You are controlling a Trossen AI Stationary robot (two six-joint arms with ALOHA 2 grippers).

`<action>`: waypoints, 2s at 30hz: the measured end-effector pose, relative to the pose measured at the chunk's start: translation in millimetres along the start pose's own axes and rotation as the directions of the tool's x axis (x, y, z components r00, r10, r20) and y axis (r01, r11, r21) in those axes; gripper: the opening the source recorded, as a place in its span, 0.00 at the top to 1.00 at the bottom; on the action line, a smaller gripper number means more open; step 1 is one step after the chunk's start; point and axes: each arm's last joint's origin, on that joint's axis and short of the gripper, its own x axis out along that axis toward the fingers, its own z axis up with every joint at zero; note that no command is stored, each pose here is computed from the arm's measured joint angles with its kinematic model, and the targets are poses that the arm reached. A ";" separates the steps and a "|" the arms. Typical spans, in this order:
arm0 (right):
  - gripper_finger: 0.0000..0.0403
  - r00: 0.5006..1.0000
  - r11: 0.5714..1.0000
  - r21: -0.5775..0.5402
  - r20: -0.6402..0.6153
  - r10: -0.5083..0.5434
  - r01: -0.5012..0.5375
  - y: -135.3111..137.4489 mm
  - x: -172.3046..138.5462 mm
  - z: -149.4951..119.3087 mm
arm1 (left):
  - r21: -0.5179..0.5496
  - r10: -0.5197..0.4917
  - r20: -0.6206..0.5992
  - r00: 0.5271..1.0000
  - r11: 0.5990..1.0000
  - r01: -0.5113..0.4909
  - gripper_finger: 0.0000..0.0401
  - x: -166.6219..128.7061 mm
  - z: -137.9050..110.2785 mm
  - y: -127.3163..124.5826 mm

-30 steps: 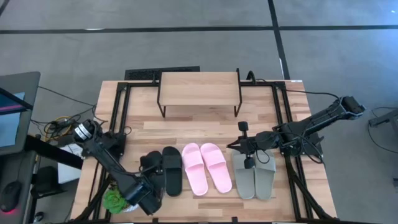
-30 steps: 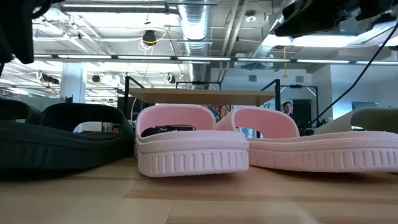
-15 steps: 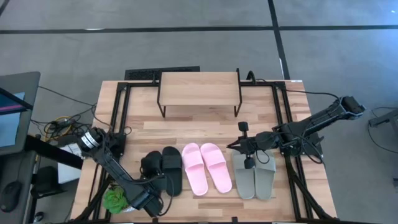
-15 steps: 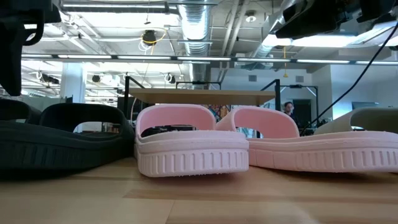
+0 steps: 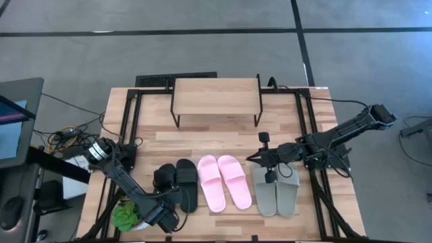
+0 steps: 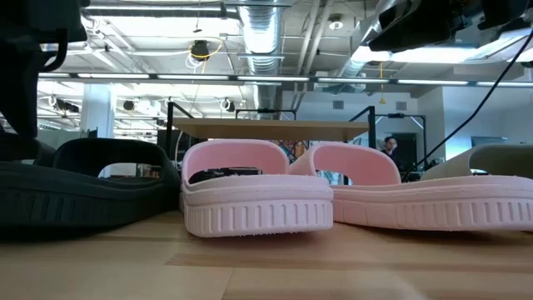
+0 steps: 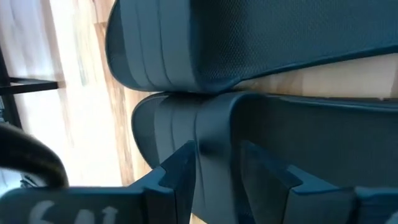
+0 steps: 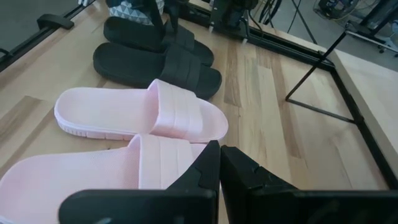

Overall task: Pick and place slides into the shelf
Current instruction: Put the left black slide on the shelf

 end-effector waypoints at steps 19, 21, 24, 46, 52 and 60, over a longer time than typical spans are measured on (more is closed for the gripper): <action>1.00 1.000 1.000 0.001 0.000 0.000 0.000 0.0 0.0 0.0 | -0.065 0.083 -0.037 0.996 0.994 -0.085 0.95 15.4 -4.7 8.3; 1.00 1.000 1.000 0.001 0.000 0.000 0.000 0.1 0.0 0.0 | -0.067 0.086 -0.036 0.996 0.994 -0.089 0.97 15.4 -4.8 8.5; 1.00 1.000 1.000 0.002 0.000 0.000 0.000 0.1 0.0 0.0 | -0.067 0.087 -0.035 0.996 0.994 -0.090 0.99 15.4 -4.7 8.5; 1.00 1.000 0.999 0.036 -0.005 0.002 -0.001 0.2 0.0 -0.5 | -0.093 0.244 0.156 0.957 0.968 -0.231 1.00 -40.0 27.6 50.7; 1.00 0.999 0.998 0.059 -0.042 0.008 -0.005 0.8 0.0 -4.4 | -0.050 0.315 0.230 0.921 0.949 -0.312 1.00 -45.2 46.8 69.2; 1.00 0.998 0.998 0.061 -0.055 0.010 -0.007 1.1 -0.1 -5.7 | -0.002 0.472 0.280 0.836 0.871 -0.491 1.00 -44.2 76.7 112.9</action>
